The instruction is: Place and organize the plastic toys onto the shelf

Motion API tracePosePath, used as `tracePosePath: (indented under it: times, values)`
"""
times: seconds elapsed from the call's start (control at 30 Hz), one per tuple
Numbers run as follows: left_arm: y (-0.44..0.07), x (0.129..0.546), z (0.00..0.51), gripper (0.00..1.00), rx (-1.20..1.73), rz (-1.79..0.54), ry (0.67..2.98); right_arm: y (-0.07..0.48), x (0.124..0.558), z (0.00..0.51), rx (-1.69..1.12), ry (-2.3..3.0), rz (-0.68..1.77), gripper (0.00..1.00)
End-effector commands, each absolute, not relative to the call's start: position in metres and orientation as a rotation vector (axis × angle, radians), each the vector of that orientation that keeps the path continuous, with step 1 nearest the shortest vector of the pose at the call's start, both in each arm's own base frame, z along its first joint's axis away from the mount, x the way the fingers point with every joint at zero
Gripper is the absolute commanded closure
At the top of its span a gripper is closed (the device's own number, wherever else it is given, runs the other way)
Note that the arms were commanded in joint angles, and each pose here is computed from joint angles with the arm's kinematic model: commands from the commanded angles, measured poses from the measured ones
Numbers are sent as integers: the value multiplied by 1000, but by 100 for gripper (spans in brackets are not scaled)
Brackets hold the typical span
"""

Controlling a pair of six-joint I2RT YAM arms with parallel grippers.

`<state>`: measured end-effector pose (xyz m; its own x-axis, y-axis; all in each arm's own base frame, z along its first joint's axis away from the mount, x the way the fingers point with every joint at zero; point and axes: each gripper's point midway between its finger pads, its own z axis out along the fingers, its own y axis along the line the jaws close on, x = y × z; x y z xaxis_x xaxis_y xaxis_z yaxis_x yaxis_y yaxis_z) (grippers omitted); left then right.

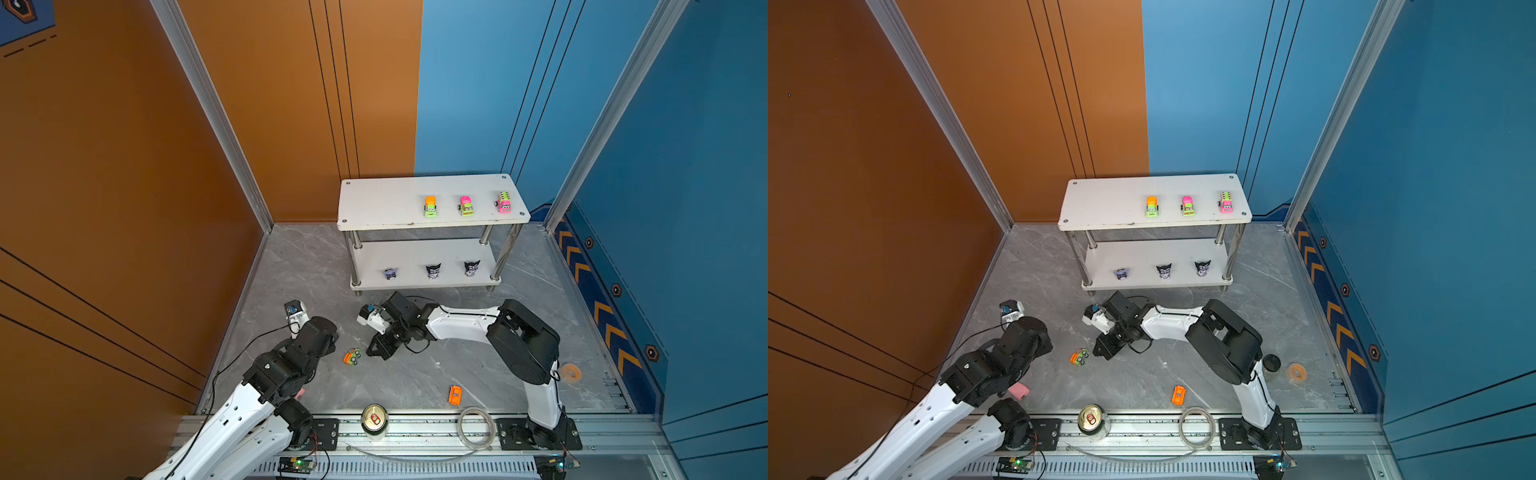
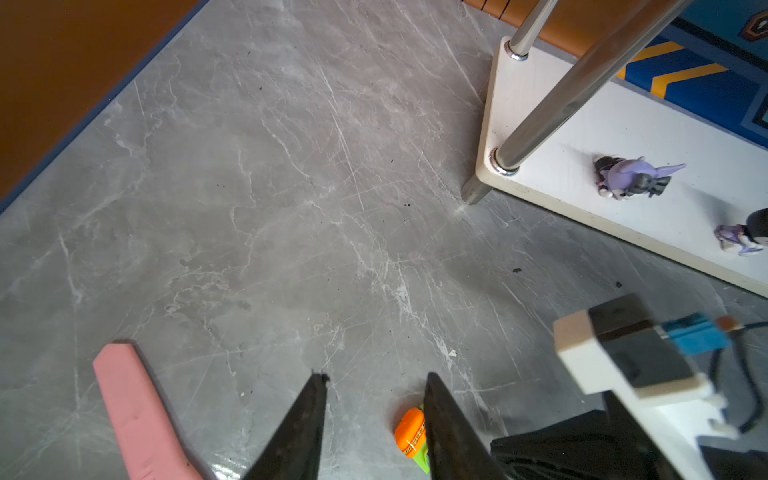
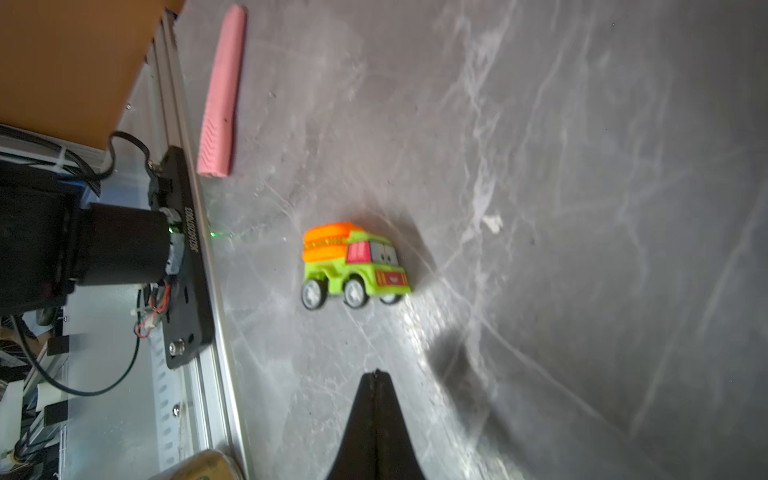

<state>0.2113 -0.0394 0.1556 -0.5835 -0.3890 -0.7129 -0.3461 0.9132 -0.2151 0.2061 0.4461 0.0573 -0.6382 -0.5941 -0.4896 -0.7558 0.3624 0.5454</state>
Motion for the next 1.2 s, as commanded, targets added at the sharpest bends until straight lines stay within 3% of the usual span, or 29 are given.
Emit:
tracePosePath:
  times: [0.0, 0.33, 0.67, 1.17]
  values:
    - [-44, 212, 145, 59, -553, -106, 2249, 461, 210, 85, -1241, 2337, 1126, 97]
    - [-53, 221, 132, 59, -529, -110, 2266, 483, 205, 74, -1272, 2349, 1110, 98]
    - [-55, 222, 134, 58, -500, -118, 2273, 467, 210, 30, -1196, 2457, 1070, 98]
    - [-58, 222, 130, 56, -491, -141, 2287, 433, 189, 24, -1181, 2492, 1031, 98]
